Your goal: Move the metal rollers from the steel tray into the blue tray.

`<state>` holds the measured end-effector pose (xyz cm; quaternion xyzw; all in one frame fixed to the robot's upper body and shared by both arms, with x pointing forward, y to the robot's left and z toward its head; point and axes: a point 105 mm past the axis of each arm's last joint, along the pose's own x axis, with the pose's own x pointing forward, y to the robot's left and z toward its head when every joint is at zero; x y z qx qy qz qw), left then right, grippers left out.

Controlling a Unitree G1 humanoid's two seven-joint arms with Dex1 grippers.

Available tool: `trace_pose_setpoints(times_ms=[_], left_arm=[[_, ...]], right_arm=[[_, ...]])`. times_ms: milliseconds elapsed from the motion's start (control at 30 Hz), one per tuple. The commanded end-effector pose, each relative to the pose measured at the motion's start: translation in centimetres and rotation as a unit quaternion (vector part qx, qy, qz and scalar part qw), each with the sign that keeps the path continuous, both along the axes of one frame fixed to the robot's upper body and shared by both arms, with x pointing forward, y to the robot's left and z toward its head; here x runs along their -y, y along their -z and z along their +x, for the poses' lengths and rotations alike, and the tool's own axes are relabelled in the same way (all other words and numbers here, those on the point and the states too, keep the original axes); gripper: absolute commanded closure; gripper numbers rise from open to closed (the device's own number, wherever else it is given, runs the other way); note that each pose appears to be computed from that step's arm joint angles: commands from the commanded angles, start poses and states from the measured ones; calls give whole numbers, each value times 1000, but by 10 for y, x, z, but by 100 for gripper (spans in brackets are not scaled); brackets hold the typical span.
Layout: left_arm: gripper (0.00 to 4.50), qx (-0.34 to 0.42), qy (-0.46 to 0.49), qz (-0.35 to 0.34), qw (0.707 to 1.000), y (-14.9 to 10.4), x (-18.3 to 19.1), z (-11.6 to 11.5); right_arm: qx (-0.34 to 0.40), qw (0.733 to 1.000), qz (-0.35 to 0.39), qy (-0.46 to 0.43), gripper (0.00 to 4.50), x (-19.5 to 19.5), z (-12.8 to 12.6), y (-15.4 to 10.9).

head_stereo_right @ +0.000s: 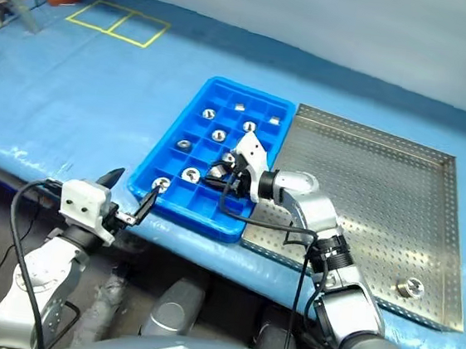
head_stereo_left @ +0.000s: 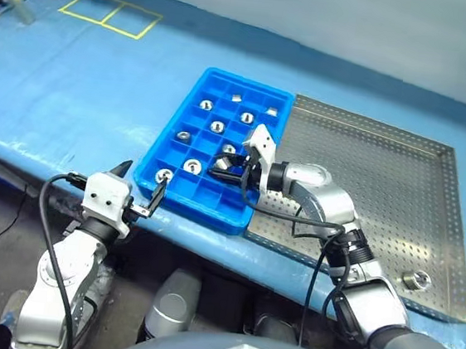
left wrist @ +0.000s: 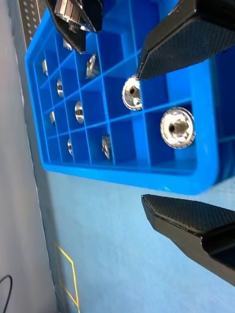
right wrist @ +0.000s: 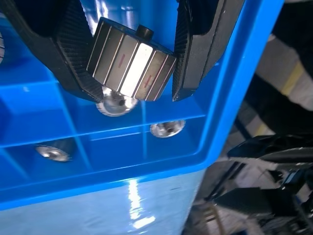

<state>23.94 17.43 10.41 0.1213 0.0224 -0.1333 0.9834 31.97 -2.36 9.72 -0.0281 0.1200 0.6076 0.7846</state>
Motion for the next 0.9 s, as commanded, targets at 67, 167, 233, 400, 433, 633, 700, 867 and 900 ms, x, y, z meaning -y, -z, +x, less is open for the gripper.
trace_pose_setpoints(times_ms=[67, 167, 233, 400, 433, 633, 700, 867, 900], left_arm=[[45, 22, 9, 12, 1000, -13, 4, 0], [45, 26, 9, 9, 1000, -16, 4, 1], [45, 26, 9, 8, 1000, -16, 4, 1], [45, 26, 9, 8, 1000, -16, 3, 1], [45, 27, 12, 9, 1000, -17, 4, 1], [45, 32, 70, 0, 997, -18, 26, 22], [45, 31, 79, 0, 996, -18, 29, 25], [45, 29, 91, -2, 995, -17, 33, 28], [45, 29, 92, -3, 995, -17, 33, 28]], right_arm=[[4, 999, 3, -44, 261, -2, -14, -7], [0, 999, -13, -50, 261, 0, -17, 0], [0, 999, -15, -51, 261, 1, -17, 0], [0, 999, -15, -51, 261, 1, -17, 0], [-4, 999, -15, -42, 226, 4, -16, 2], [-14, 999, -28, 30, 46, 36, -19, 8], [-17, 999, -31, 40, 4, 40, -22, 9], [-20, 998, -34, 50, 4, 45, -27, 11], [-16, 998, -28, 56, 4, 44, -25, 9]])
